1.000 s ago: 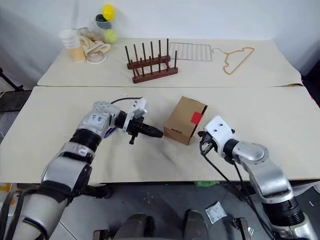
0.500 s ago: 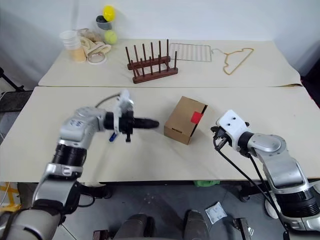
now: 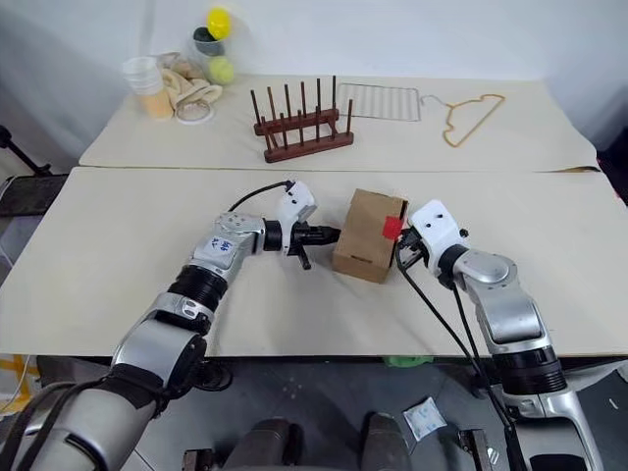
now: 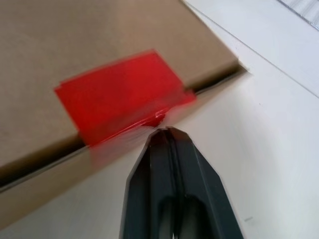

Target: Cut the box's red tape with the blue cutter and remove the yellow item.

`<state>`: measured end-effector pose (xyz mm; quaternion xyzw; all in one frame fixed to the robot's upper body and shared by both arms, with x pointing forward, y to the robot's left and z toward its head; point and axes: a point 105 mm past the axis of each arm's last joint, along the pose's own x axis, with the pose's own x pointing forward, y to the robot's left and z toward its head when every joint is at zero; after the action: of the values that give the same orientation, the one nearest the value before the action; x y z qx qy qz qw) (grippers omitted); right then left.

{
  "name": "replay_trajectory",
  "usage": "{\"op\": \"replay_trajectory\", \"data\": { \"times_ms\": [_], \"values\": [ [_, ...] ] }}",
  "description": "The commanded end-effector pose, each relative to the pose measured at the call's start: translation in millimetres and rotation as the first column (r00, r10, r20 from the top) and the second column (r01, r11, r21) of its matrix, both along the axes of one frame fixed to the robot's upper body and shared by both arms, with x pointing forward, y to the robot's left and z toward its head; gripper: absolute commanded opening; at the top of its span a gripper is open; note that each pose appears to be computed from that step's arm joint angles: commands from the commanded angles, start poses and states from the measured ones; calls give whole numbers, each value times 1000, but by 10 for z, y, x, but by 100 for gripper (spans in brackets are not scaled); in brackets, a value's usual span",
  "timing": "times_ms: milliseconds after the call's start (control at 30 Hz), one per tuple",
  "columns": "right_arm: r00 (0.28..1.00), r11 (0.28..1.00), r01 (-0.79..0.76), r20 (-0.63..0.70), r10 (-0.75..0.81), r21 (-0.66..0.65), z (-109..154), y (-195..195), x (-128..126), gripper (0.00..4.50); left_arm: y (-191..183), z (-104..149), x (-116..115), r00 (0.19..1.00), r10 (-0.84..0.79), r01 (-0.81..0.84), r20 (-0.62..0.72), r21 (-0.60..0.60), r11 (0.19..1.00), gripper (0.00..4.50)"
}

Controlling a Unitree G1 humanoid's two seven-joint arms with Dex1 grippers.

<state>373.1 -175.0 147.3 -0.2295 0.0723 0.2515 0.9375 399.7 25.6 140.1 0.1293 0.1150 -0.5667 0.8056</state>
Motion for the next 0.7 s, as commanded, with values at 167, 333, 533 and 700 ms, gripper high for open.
{"op": "replay_trajectory", "data": {
  "times_ms": [167, 333, 533, 700],
  "values": [
    [969, 969, -244, 18, 245, -30, 165, 151, -83, 0, -105, 48, -573, 929, -353, 354, -110, -5, 935, 2],
    [900, 899, -434, -54, 432, -53, 129, 215, -285, 0, -52, 81, -799, 908, -399, 399, -126, -26, 916, 2],
    [848, 844, -528, -119, 517, -97, 42, 217, -342, 0, 20, -22, -961, 911, -381, 385, -155, -6, 923, 2],
    [883, 873, -470, -85, 462, -135, 25, 175, -176, 0, 103, -148, -1039, 913, -364, 377, -184, 44, 925, 2]
  ]
}}
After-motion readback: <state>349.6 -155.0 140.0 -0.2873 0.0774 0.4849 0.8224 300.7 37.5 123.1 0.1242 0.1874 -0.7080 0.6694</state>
